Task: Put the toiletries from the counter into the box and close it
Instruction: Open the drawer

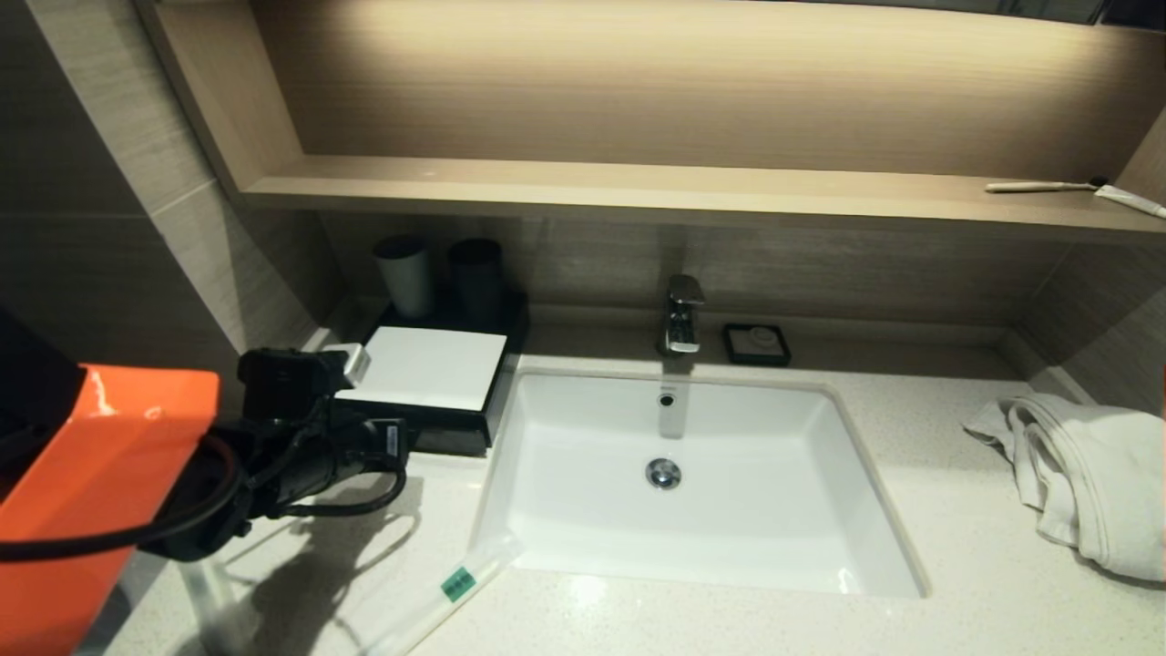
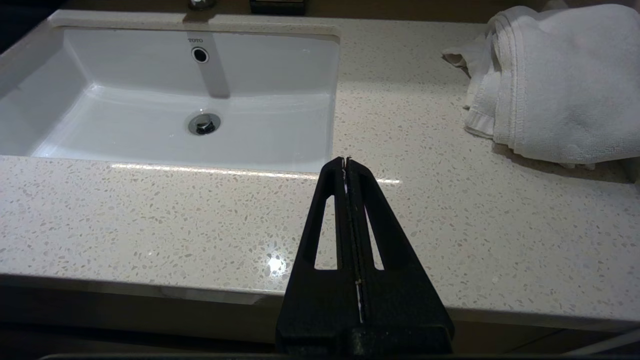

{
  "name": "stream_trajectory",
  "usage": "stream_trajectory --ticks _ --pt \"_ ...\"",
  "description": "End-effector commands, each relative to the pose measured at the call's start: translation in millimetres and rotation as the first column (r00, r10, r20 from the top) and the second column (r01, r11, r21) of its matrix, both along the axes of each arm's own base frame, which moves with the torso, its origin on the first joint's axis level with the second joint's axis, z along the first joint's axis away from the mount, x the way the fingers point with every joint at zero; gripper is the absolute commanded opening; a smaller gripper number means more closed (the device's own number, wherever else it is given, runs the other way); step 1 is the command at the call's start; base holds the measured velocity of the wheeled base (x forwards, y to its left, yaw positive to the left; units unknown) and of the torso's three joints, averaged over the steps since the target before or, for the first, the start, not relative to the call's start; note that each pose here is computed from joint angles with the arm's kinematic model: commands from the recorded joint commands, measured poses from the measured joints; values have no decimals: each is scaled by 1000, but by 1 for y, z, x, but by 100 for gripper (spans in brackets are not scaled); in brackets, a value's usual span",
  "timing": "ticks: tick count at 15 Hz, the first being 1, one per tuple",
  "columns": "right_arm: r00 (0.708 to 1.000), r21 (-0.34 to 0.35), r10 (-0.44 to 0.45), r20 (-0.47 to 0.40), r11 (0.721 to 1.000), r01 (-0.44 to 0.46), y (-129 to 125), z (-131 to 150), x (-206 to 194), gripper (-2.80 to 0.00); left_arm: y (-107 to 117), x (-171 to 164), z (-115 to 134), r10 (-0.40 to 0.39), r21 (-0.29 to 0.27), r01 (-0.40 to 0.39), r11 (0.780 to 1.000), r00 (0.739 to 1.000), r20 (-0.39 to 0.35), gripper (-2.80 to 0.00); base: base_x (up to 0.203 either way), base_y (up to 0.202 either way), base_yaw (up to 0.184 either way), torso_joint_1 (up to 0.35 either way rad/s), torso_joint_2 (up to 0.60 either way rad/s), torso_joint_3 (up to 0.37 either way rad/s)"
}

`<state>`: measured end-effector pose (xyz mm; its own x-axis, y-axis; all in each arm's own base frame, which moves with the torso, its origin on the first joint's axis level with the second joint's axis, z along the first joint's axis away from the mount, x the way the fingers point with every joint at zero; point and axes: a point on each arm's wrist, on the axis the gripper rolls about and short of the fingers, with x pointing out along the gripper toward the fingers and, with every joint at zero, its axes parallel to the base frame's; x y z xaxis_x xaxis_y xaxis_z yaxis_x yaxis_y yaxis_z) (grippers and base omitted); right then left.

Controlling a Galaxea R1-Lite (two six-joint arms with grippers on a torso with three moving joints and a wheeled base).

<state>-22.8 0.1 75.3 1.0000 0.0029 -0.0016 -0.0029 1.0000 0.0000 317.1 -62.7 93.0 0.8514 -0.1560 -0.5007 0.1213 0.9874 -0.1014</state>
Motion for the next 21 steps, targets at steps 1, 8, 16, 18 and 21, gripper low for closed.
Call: stream_trajectory --ticks 1,8,16,18,21 --pt "1000 0 0 0 1000 0 0 0 0 -280 0 1 0 1 -1 -1 1000 1000 4 -280 0 0 0 0 0 0" --pt "1000 0 0 0 1000 0 0 0 0 -280 -1 6 -1 3 -1 -3 1000 1000 7 -280 0 0 0 0 0 0" --pt "1000 0 0 0 1000 0 0 0 0 -280 -2 11 -3 4 -4 -4 1000 1000 7 -280 0 0 0 0 0 0" --pt "1000 0 0 0 1000 0 0 0 0 -280 -2 11 -3 5 -3 -5 1000 1000 8 -280 0 0 0 0 0 0" --pt "1000 0 -1 0 1000 1 0 0 0 -280 -3 13 -5 7 -2 -6 1000 1000 4 -280 0 0 0 0 0 0"
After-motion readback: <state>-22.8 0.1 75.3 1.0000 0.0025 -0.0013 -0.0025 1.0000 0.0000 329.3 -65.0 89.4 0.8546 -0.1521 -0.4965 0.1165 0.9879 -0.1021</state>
